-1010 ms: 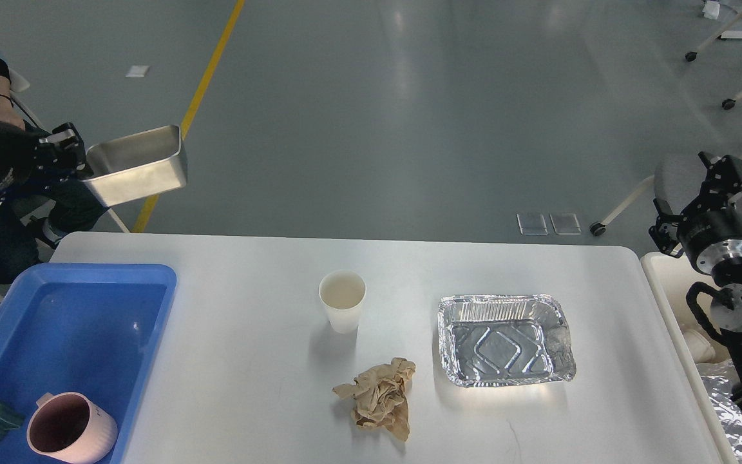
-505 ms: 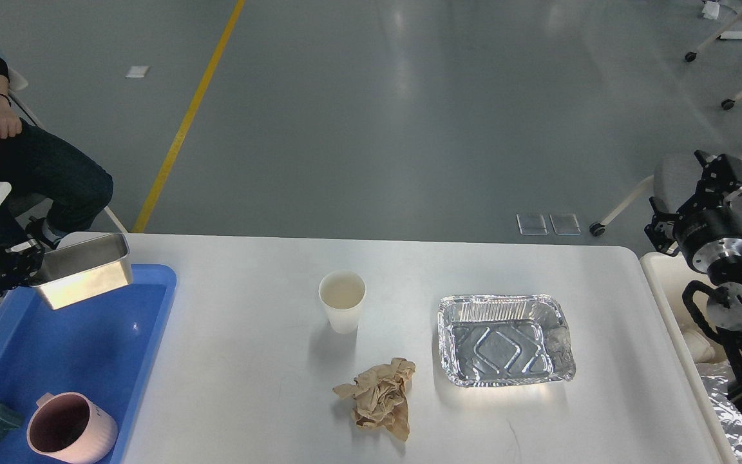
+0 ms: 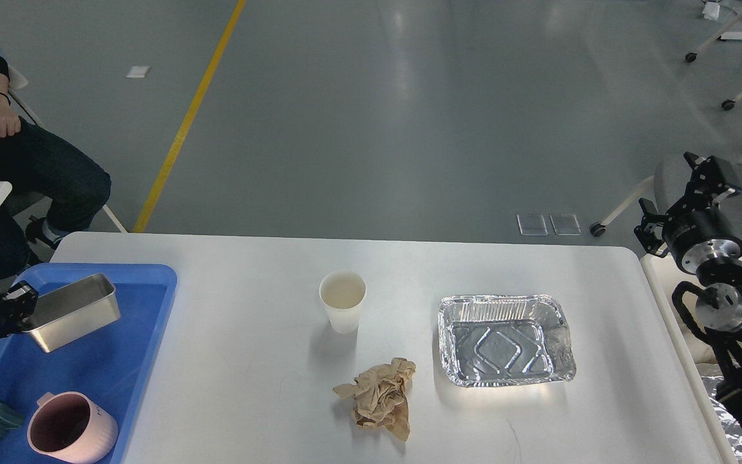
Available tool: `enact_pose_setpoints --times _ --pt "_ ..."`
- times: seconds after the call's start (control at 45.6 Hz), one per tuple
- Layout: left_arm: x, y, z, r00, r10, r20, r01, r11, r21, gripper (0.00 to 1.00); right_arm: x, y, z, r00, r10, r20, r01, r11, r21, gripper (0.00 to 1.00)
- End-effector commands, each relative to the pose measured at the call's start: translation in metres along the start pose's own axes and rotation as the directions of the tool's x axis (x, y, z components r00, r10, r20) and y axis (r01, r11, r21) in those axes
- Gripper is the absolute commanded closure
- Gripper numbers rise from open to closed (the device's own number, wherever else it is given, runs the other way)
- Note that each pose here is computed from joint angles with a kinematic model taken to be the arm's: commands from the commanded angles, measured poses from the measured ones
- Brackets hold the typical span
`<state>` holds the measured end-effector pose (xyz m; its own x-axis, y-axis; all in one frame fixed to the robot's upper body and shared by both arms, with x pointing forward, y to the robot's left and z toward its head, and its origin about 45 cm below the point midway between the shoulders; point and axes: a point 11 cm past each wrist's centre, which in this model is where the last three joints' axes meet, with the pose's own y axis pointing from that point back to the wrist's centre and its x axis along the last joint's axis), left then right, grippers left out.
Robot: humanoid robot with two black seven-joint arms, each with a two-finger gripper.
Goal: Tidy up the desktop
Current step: 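Lower the steel tray into the blue bin and release, then withdraw the left gripper and hold it above the blue bin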
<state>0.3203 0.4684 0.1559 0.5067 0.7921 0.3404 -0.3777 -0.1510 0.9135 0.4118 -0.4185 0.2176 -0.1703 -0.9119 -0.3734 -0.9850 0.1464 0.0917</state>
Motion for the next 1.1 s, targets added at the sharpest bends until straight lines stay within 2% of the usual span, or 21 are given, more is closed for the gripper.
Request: enact_pose_setpoints --times 0.0,0.088,0.329,0.395,0.505,0.615,0.658,0.68,0.79,0.922,1.075 --pt "-0.006 -0.005 0.002 1.0 -0.013 -0.011 0.012 1.0 -0.01 1.0 0.001 0.001 0.001 1.0 0.002 0.0 -0.002 1.0 -0.003 0.0" --pt "-0.01 -0.011 0.0 0.999 -0.024 -0.024 0.024 1.0 -0.003 1.0 0.0 0.001 0.001 1.0 0.001 0.0 -0.001 1.0 -0.002 0.0" --pt "-0.013 -0.012 0.004 0.999 -0.039 -0.036 0.038 0.999 -0.028 0.69 0.0 0.001 0.002 1.0 0.001 0.002 -0.001 1.0 -0.004 0.0" --pt "-0.013 -0.012 0.005 0.998 -0.044 -0.039 0.043 0.998 -0.038 0.59 0.0 0.001 0.002 1.0 0.0 0.002 0.0 1.0 -0.003 0.0" --pt "-0.01 -0.009 0.009 0.997 -0.048 -0.056 0.045 0.997 -0.06 0.33 -0.003 0.002 0.001 1.0 -0.01 0.002 0.01 1.0 0.001 0.0" --pt "-0.004 -0.003 0.016 0.995 -0.06 -0.085 0.051 0.994 -0.099 0.18 -0.004 0.001 0.0 1.0 -0.011 0.002 0.011 1.0 0.003 0.0" --pt "-0.005 -0.001 0.02 0.994 -0.07 -0.084 0.06 0.992 -0.11 0.04 -0.004 0.001 0.0 1.0 -0.011 0.002 0.011 1.0 0.002 0.0" --pt "-0.005 0.001 0.023 0.994 -0.073 -0.078 0.063 0.99 -0.122 0.02 -0.004 0.001 0.0 1.0 -0.011 0.002 0.011 1.0 0.003 0.0" --pt "0.009 0.02 0.055 0.997 -0.063 -0.035 0.055 0.979 -0.196 0.02 -0.004 0.001 0.0 1.0 -0.012 0.003 0.012 1.0 0.003 0.0" --pt "0.034 0.061 0.107 0.999 -0.018 0.03 0.026 0.948 -0.317 0.02 -0.011 0.001 -0.006 1.0 -0.026 0.002 0.026 1.0 0.017 0.0" --pt "0.043 0.083 0.128 0.998 -0.009 0.069 0.034 0.923 -0.384 0.02 -0.013 0.001 -0.008 1.0 -0.03 -0.001 0.03 0.999 0.021 0.0"
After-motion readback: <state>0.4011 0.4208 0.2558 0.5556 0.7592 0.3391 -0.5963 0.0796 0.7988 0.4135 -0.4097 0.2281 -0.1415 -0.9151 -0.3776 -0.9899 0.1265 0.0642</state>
